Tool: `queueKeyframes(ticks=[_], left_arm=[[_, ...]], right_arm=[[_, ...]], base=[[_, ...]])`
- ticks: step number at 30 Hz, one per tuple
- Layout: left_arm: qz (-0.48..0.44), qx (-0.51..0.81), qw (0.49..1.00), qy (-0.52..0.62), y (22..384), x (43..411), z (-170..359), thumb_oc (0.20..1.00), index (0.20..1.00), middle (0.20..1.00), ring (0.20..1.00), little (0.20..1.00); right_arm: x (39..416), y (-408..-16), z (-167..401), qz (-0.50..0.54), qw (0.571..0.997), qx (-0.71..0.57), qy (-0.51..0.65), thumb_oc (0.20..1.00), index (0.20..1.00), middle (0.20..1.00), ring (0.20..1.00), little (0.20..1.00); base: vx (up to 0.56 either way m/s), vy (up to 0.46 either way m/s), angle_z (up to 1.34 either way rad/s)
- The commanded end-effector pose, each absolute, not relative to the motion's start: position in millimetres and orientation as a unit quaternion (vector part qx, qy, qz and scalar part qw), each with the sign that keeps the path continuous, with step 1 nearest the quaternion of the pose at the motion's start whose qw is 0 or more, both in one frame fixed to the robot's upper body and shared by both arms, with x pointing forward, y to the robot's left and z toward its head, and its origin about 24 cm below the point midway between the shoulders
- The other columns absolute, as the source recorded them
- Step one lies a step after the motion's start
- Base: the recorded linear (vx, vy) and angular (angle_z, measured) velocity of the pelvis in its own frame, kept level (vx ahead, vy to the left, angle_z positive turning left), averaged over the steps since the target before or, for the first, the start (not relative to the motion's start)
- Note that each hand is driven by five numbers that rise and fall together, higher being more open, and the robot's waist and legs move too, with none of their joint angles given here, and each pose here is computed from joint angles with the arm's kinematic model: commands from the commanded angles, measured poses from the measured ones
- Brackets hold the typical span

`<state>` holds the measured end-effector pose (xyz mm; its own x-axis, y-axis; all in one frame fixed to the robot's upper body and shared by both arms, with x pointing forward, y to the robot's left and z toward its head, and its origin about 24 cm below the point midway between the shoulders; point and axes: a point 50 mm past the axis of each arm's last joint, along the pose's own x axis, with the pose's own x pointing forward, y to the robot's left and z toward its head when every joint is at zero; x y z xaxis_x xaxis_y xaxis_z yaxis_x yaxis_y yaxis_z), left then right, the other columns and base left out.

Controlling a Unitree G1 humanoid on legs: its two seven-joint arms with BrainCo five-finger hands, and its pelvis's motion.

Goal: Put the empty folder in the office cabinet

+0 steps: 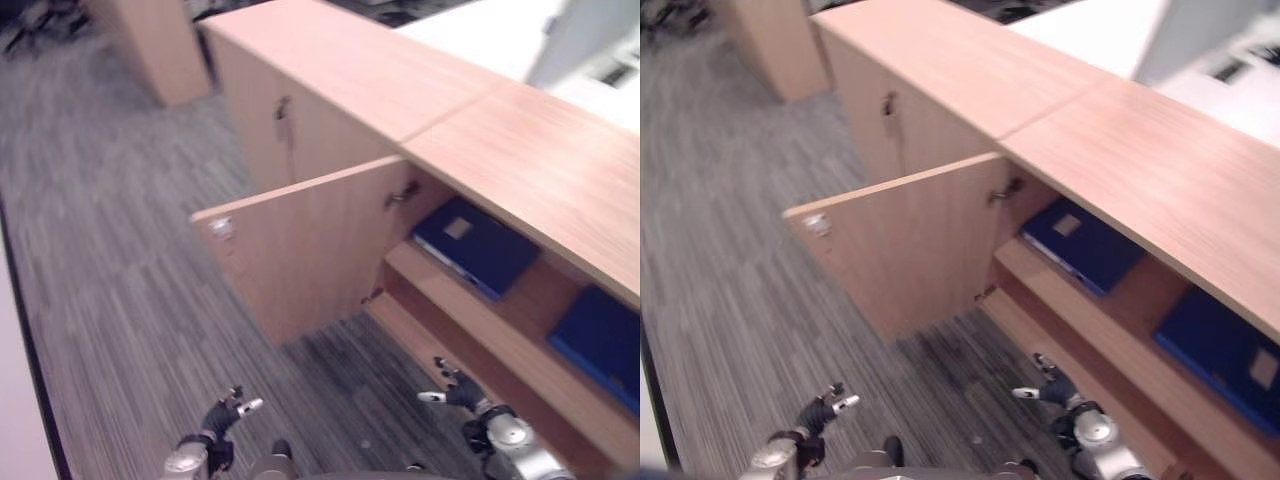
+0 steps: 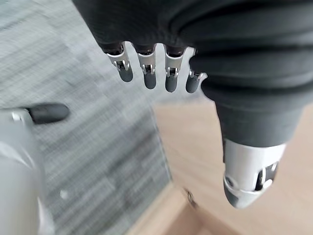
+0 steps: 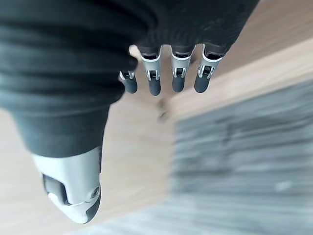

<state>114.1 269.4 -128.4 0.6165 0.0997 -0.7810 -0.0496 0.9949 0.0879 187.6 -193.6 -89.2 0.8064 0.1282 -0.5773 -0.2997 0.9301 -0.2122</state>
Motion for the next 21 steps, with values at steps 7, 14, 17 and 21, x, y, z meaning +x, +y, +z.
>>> queueKeyframes(ticks=[7, 14, 17, 21], left_arm=[[0.018, 0.031, 0.926, 0.375, 258, 145, -116, 1.0, 1.0, 1.0, 1.0, 1.0], [0.022, 0.03, 0.931, 0.363, 261, 153, -112, 1.0, 1.0, 1.0, 1.0, 1.0], [0.023, 0.033, 0.927, 0.373, 260, 147, -115, 1.0, 1.0, 1.0, 1.0, 1.0], [0.019, 0.024, 0.931, 0.364, 253, 148, -114, 1.0, 1.0, 1.0, 1.0, 1.0]], right_arm=[[206, -203, -78, 0.106, 0.942, -0.177, 0.263, 1.0, 1.0, 1.0, 1.0, 1.0], [196, -203, -85, 0.102, 0.942, -0.158, 0.278, 1.0, 1.0, 1.0, 1.0, 1.0], [188, -205, -88, 0.108, 0.937, -0.163, 0.288, 1.0, 1.0, 1.0, 1.0, 1.0], [178, -211, -92, 0.106, 0.932, -0.168, 0.303, 1.0, 1.0, 1.0, 1.0, 1.0]], base=[[-0.03, 0.16, 0.11], [0.06, 0.044, 0.31], [0.09, -0.038, 0.3], [0.07, -0.036, 0.08]])
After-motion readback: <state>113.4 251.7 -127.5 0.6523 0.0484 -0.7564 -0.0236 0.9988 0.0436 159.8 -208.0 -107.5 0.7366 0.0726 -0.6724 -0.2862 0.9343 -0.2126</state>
